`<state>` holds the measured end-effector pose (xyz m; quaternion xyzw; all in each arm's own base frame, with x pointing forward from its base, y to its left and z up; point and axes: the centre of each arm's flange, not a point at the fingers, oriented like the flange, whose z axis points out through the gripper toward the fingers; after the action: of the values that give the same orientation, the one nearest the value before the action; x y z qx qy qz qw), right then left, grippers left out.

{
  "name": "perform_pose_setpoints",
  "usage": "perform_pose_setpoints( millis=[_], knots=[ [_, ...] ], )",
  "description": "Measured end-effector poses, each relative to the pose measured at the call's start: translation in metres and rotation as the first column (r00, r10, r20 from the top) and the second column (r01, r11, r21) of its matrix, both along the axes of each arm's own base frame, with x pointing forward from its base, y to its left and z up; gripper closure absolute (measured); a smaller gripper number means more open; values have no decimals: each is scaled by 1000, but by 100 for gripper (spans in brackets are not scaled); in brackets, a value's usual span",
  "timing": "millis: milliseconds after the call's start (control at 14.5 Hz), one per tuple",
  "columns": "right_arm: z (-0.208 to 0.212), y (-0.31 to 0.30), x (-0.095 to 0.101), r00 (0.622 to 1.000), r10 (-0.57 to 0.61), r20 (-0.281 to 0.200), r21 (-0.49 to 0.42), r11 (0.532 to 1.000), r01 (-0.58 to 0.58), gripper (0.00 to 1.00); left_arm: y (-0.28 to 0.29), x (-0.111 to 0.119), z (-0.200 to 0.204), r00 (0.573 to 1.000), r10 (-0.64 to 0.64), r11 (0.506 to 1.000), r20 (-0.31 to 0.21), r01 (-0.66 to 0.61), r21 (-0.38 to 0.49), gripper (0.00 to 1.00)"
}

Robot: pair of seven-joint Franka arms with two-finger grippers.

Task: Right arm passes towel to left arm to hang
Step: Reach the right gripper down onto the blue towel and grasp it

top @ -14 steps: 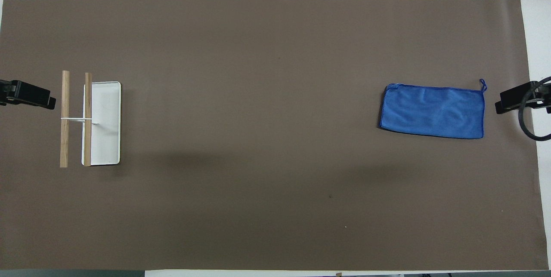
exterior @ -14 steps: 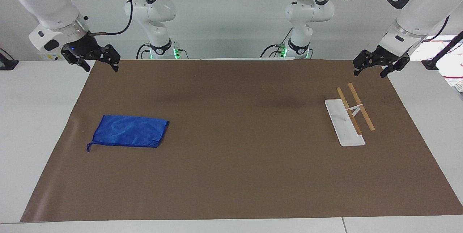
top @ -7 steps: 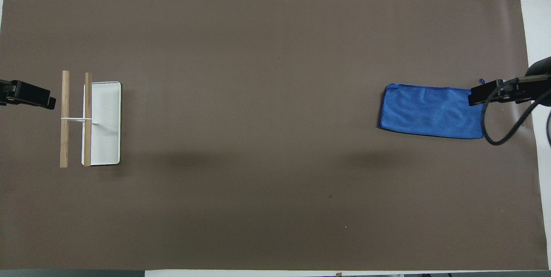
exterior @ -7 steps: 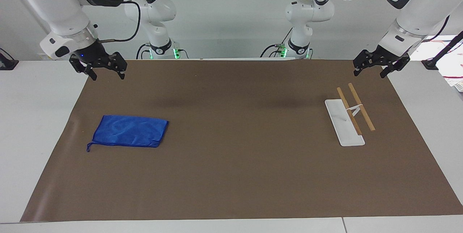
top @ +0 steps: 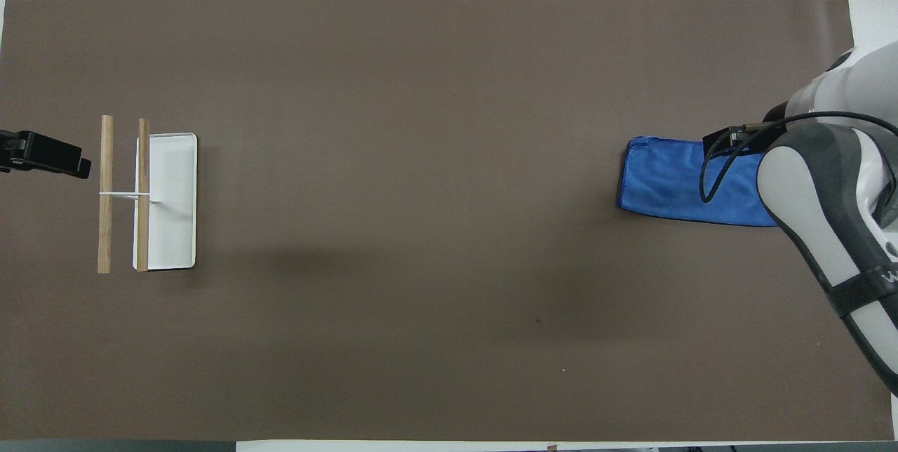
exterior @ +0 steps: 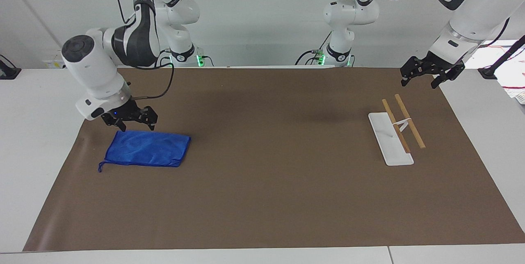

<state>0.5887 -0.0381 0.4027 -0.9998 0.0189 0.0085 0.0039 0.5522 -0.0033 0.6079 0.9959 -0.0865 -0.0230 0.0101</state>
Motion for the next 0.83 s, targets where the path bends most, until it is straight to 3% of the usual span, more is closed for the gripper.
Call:
perform_pose_setpoints(
  millis=[484,691,830],
  knots=[
    [-93,-28,-4,980,-169,-103,-13,986,168,0,0,0,0,1000,0,1000,0,0,0,0],
    [-108,-33,-4,978,-178,-110,-14,984,177,0,0,0,0,1000,0,1000,0,0,0,0],
    [-108,-28,-3,980,-170,-107,-13,985,170,5,0,0,0,1000,0,1000,0,0,0,0]
  ],
)
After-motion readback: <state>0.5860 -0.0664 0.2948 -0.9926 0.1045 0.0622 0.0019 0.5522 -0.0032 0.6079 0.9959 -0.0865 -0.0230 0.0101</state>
